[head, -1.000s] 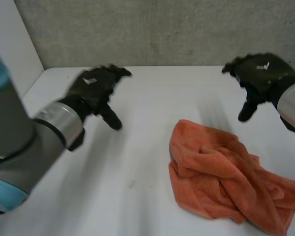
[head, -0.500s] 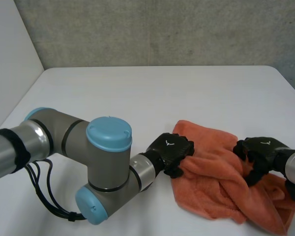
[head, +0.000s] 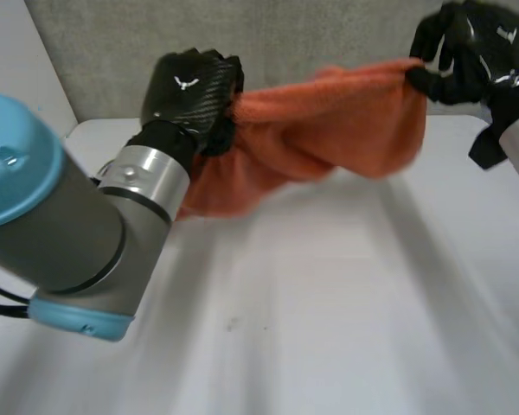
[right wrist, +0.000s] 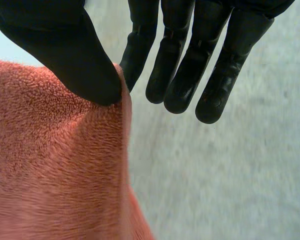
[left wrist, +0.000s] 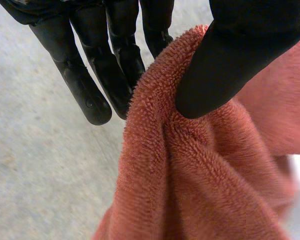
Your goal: Fold the laundry
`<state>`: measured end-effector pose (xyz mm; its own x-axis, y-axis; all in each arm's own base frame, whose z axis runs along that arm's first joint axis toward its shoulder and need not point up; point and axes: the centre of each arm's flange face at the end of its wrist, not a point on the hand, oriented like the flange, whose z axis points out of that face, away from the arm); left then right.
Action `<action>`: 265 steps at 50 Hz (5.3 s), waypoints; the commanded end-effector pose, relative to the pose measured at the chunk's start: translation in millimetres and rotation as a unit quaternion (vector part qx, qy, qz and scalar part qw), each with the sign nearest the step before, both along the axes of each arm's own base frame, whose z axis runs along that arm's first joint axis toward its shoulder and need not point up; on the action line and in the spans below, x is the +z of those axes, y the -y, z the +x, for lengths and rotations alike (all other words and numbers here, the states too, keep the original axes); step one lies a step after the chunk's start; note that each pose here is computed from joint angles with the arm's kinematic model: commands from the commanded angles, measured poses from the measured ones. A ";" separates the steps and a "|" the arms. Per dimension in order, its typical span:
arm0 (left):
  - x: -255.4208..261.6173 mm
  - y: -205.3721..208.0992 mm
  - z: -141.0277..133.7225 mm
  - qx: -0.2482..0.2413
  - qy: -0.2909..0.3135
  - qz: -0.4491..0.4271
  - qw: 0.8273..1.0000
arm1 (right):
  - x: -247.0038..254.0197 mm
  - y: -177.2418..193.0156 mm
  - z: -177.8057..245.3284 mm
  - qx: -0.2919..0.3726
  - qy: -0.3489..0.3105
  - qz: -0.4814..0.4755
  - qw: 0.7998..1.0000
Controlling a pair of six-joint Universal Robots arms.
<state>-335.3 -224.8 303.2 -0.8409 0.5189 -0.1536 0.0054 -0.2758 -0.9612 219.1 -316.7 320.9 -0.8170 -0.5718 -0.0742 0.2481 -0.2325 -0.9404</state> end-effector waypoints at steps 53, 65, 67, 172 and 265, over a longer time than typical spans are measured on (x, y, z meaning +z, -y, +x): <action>-143.7 18.1 -7.9 -0.141 0.153 0.273 0.939 | -30.4 -133.9 56.2 0.160 -0.248 0.052 0.954; -130.9 33.5 4.3 -0.085 0.140 0.246 0.955 | -37.2 -130.0 55.5 0.153 -0.253 0.068 0.953; -122.2 37.8 10.0 -0.062 0.133 0.231 0.962 | -49.5 -127.2 56.6 0.159 -0.260 0.097 0.947; -123.9 52.9 40.5 -0.056 0.098 0.224 0.968 | -116.1 -63.9 28.9 0.006 -0.281 0.239 0.929; -120.7 61.7 93.8 0.076 0.210 0.144 0.964 | -176.3 -28.0 22.7 -0.034 -0.382 0.260 0.886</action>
<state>-234.8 -271.8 199.0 -0.8496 0.4220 -0.3164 0.3634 0.0338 -0.9310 242.5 -291.5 148.2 -0.7748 -0.5657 0.2824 -0.5025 0.2798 -0.8181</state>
